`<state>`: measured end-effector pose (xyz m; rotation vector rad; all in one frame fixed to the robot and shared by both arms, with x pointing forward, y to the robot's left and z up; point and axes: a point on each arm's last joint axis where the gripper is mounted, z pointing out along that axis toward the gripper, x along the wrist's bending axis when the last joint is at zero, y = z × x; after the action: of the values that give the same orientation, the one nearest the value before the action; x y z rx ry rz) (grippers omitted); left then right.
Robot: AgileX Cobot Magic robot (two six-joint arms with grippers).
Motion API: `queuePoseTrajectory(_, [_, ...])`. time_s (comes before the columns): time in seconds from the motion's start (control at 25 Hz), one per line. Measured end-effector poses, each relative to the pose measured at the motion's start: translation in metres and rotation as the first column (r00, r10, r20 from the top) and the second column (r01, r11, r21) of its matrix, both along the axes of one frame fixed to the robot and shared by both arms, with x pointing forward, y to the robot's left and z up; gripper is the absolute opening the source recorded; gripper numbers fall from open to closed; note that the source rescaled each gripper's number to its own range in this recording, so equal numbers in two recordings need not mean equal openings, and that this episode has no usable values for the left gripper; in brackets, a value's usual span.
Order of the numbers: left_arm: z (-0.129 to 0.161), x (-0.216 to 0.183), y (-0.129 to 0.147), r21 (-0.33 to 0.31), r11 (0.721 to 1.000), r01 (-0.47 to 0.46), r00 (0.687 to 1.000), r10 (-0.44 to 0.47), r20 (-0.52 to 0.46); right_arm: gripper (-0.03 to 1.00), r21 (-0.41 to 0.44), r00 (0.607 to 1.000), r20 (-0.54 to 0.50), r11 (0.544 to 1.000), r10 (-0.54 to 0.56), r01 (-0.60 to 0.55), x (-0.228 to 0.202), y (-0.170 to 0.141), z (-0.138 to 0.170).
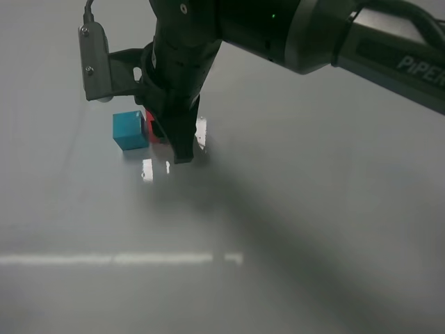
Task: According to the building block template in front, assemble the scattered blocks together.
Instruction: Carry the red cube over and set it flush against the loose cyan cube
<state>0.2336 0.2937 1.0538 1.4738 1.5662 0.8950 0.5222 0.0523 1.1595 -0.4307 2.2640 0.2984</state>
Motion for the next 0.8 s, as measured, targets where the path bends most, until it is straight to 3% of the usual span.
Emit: queuePoseTrajectory(0.8, [0.0,0.0,0.0,0.0,1.0,0.0,1.0,0.0,0.0,0.03,0.031,0.998,-0.057,0.999,0.011,-0.009,0.0019,0.0048,-0.0084])
